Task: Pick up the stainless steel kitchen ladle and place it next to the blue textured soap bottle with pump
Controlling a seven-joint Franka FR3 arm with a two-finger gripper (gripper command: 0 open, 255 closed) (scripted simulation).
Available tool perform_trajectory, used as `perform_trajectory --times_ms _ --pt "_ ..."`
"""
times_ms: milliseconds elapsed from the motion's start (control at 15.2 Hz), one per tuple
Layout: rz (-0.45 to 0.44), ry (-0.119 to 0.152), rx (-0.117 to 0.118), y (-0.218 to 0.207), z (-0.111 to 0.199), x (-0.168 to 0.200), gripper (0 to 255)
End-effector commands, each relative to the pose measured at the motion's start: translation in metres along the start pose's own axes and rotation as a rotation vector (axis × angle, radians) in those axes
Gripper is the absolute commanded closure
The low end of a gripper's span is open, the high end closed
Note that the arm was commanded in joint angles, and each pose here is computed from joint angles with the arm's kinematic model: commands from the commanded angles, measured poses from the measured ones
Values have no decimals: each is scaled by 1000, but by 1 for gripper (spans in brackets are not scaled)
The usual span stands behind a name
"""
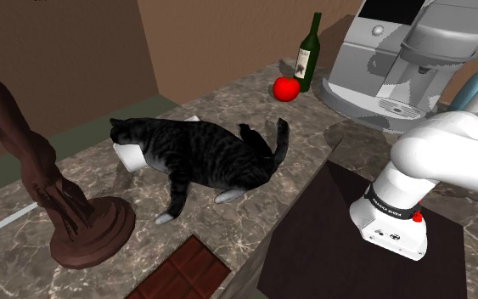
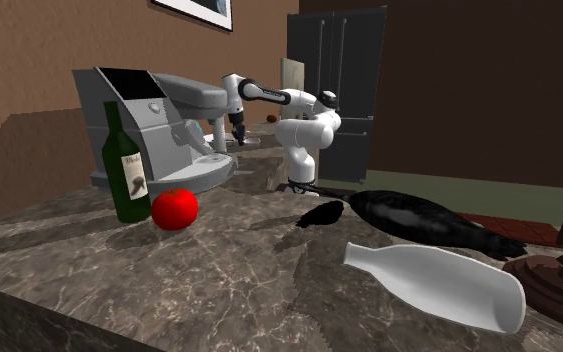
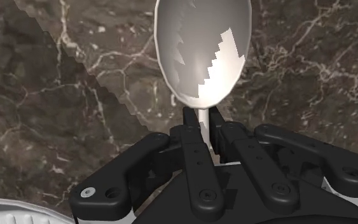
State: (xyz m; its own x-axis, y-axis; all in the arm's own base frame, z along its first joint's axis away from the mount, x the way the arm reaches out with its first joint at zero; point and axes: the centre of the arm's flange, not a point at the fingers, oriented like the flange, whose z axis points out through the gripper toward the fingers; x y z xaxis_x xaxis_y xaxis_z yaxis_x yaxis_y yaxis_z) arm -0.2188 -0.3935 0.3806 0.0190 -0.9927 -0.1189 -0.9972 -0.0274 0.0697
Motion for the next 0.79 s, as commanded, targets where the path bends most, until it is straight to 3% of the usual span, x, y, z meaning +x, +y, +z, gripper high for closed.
perform_trajectory --times_ms 0,330,726 --pt "0 0 0 -1 11 2 255" --pt "0 0 0 -3 39 5 255" --pt "0 0 0 -3 39 5 255"
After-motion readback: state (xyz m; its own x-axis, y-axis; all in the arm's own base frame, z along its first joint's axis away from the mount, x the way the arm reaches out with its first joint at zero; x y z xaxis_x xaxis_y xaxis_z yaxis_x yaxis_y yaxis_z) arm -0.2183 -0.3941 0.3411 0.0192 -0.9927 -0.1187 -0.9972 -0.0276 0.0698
